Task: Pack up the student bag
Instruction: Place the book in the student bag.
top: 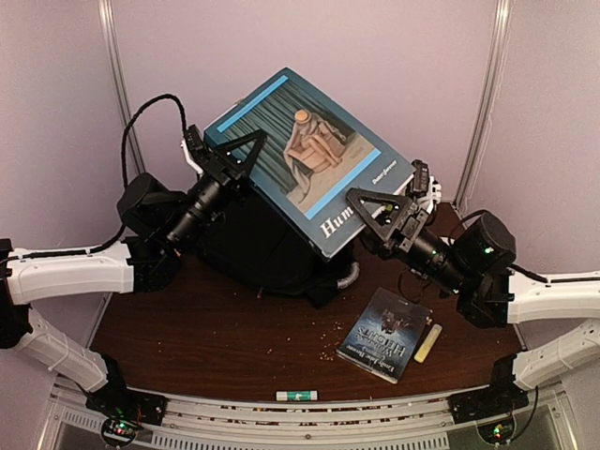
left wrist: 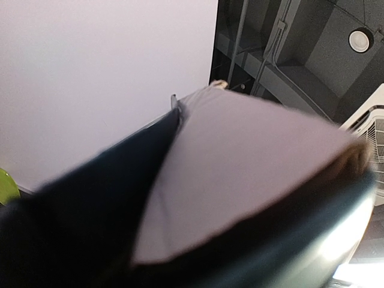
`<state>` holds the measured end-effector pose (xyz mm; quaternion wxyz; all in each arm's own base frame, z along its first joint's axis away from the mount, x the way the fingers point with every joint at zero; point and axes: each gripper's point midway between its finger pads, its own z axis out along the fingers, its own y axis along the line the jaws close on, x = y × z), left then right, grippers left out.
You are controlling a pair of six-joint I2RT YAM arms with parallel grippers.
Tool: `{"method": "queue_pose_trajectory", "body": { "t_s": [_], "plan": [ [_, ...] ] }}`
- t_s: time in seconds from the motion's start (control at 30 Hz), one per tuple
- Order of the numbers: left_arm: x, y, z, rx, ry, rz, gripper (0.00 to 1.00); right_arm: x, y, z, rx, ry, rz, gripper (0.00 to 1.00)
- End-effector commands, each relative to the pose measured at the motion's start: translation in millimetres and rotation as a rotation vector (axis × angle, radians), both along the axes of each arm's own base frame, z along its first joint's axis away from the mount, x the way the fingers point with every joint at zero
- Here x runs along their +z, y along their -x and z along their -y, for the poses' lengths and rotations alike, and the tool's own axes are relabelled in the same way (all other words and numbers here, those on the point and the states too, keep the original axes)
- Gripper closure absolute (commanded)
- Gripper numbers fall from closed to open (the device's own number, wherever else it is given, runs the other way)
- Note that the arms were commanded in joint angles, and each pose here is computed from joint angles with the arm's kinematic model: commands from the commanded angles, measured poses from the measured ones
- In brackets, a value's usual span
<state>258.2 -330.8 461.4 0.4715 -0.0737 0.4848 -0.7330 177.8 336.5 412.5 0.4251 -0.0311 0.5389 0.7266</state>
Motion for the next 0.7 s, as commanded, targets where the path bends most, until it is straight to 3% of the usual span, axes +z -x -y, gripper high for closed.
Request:
{"method": "queue_pose_trajectory", "body": {
  "t_s": [0.0, 0.13, 0.2, 0.33, 0.5, 0.67],
  "plan": [
    [11.0, 6.1, -4.3, -0.007, 0.059, 0.032, 0.77, 6.0, 2.6, -4.4, 0.036, 0.014, 0.017, 0.50],
    [6.5, 5.8, 1.4, -0.024, 0.040, 0.030, 0.73, 4.2, -0.6, -0.4, 0.022, 0.016, 0.008, 0.58],
    [3.7, 6.7, 3.3, -0.031, 0.030, 0.032, 0.66, 4.4, -1.5, 3.0, 0.011, 0.014, 0.007, 0.62],
    [-2.5, 8.4, -0.9, -0.016, 0.009, 0.035, 0.44, 8.1, -1.9, 12.9, -0.018, 0.011, 0.014, 0.65],
    [-8.7, 10.3, -11.5, 0.032, -0.053, 0.033, 0.06, 12.4, -3.9, 25.1, -0.062, 0.014, 0.022, 0.67],
    [-29.5, 12.0, -31.5, 0.101, -0.130, 0.011, 0.02, 11.4, -12.7, 44.5, -0.140, 0.022, 0.008, 0.70]
  ]
}}
